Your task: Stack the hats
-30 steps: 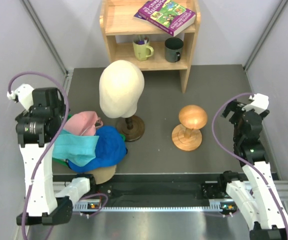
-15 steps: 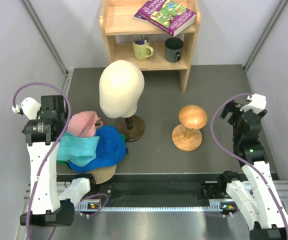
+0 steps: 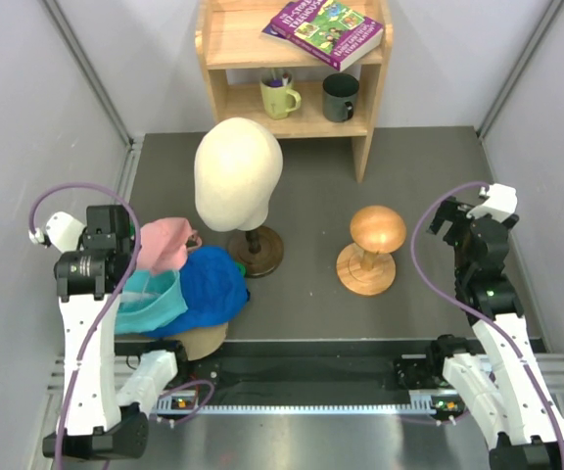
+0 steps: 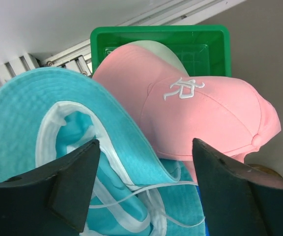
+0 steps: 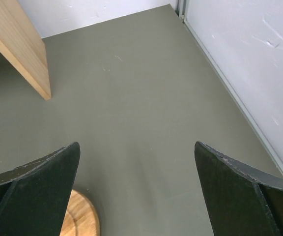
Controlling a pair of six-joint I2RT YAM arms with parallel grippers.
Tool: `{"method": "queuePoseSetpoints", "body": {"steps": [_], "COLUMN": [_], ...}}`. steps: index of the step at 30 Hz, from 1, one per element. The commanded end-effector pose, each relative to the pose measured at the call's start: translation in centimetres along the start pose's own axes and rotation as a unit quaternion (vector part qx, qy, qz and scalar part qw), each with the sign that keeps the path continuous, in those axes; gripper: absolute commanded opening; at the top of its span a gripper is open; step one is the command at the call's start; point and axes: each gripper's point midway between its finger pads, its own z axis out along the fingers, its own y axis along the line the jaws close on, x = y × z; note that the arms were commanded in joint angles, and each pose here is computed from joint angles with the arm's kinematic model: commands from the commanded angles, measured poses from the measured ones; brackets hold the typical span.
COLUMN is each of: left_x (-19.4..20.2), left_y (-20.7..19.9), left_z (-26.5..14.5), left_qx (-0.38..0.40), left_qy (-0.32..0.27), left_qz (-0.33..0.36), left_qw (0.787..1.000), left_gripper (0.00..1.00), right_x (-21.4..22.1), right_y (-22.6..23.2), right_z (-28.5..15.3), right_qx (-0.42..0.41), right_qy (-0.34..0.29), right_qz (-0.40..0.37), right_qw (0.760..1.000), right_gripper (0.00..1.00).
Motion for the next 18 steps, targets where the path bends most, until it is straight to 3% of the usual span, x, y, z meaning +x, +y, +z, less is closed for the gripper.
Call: {"method": "queuePoseSetpoints", "body": {"steps": [1,3,9,12,13,14,15,17,18], "left_x": [2.6,3.2,4.7,4.7,4.5,4.2,3.7,2.6,1.5], "left_y": [2.9,0.7,0.1,0.1,0.1,0.2,0.0,-0.3,-0.9], "left_z": [0.0,0.6,2.0,2.4,2.4,2.5,2.2,1.9,1.3], "left_qx": [-0.041,0.003,0.002,-0.002,-0.002,-0.006,-0.003,0.004,0.017], "left_qy": [0.046,0.058,0.081,0.071,0.067,0.059,0.052,0.036,0.026], "left_qz": [0.053,0.067,0.089,0.087,0.085,0.083,0.078,0.076,0.069], "left_qw": [0.997,0.996,0.993,0.994,0.994,0.995,0.996,0.996,0.997], "left_gripper": [0.85,0.87,0.87,0.76,0.64,0.38,0.23,0.02,0.00], "right_x": [-0.5,-0.3,-0.1,-0.1,-0.1,0.0,-0.2,-0.2,-0.5], "right_y": [0.3,0.4,0.5,0.5,0.5,0.6,0.6,0.6,0.6], "right_z": [0.2,0.3,0.4,0.4,0.4,0.4,0.4,0.4,0.4], "right_qx": [-0.008,-0.010,-0.014,-0.014,-0.014,-0.015,-0.015,-0.014,-0.014], "right_qy": [-0.010,-0.006,-0.003,-0.003,-0.002,-0.001,0.000,0.002,0.000], "right_qz": [0.004,0.005,0.003,0.002,0.002,0.002,0.001,0.000,0.001], "right_qw": [1.000,1.000,1.000,1.000,1.000,1.000,1.000,1.000,1.000], "right_gripper": [0.99,1.00,1.00,1.00,1.00,0.99,1.00,1.00,1.00]}}
